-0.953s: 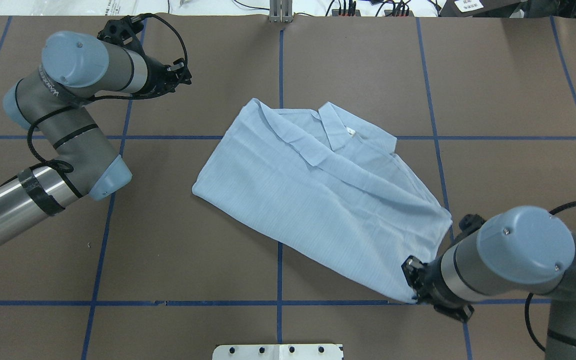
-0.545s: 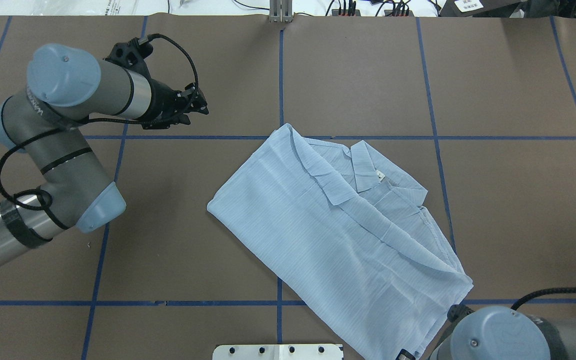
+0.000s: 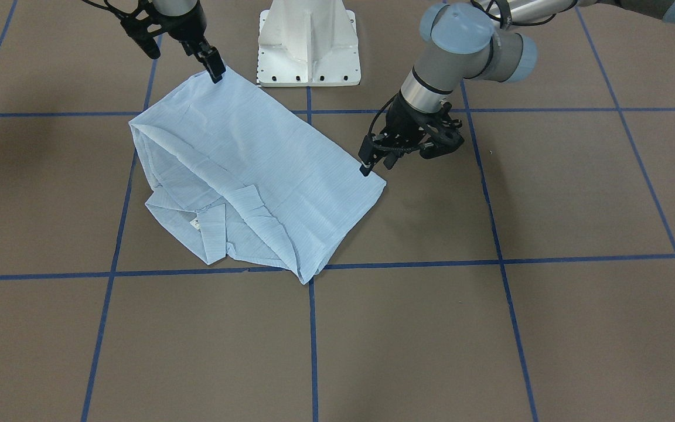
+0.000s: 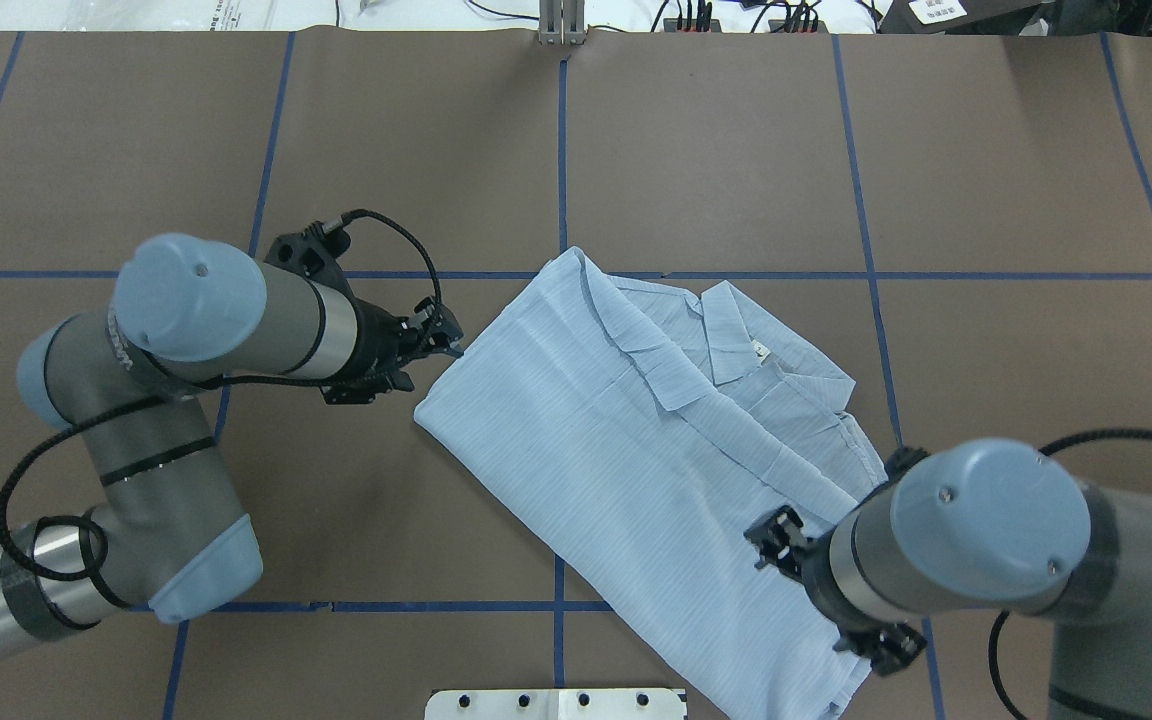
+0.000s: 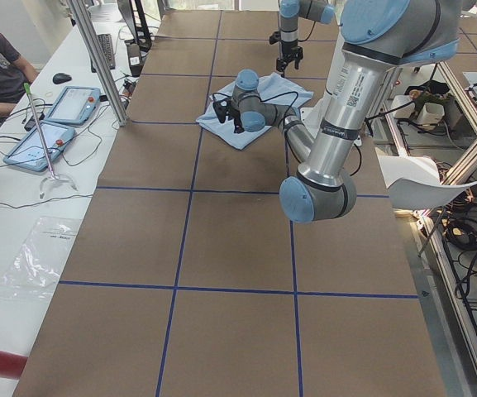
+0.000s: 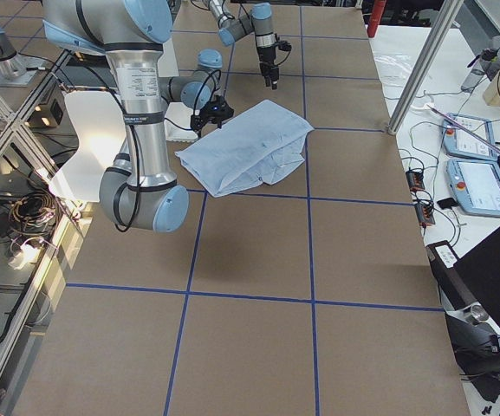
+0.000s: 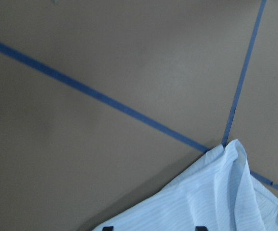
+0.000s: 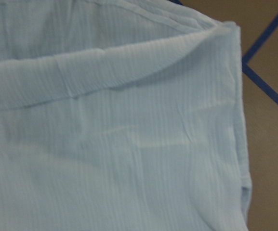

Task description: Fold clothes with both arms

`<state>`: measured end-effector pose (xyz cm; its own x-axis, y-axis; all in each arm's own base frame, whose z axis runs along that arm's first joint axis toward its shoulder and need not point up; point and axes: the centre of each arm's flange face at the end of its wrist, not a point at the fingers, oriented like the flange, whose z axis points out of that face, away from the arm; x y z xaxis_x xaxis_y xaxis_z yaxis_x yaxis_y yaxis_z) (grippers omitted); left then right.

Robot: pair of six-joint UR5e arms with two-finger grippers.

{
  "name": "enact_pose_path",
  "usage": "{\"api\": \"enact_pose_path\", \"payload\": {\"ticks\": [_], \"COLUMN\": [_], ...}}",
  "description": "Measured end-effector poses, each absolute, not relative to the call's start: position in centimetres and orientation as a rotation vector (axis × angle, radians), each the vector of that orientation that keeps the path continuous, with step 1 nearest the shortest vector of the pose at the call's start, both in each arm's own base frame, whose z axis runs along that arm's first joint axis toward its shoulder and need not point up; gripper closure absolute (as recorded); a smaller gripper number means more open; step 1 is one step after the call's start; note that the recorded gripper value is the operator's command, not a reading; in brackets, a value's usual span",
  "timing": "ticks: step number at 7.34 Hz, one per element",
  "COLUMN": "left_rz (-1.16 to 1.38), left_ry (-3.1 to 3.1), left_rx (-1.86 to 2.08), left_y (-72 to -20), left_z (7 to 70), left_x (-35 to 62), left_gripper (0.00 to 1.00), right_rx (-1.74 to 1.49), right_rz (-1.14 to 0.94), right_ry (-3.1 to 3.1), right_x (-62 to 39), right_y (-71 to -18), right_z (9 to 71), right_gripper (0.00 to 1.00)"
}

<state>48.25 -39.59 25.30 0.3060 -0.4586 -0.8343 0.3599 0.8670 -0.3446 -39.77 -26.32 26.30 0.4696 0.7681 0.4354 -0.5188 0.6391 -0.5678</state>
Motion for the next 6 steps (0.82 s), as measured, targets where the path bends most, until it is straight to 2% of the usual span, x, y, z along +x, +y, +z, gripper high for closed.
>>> {"api": "enact_pose_path", "payload": {"ticks": [3, 4, 5, 6], "left_rz": [-0.567, -0.574, -0.579, -0.587], "left_ry": [1.067, 1.048, 1.036, 1.032], "left_rx": [-0.156, -0.148, -0.139, -0.129], "left_y": [-34.8, -34.8, -34.9, -35.3], "left_z": [27.2, 28.0, 28.5, 28.7], "left_x": [53.8, 54.8, 55.2, 55.2], "left_gripper": [0.31, 0.36, 0.48, 0.54], "right_rx": [-0.204, -0.168, -0.144, -0.131], "right_rz": [0.777, 0.765, 0.756, 0.754], "right_ry": [-0.757, -0.771, -0.784, -0.792], "right_x": [-37.5, -37.6, -37.9, -38.0], "right_y": [-37.3, -39.8, -41.7, -42.7], "right_z": [28.1, 29.3, 30.6, 31.4], "right_gripper": [0.0, 0.0, 0.0, 0.0]}}
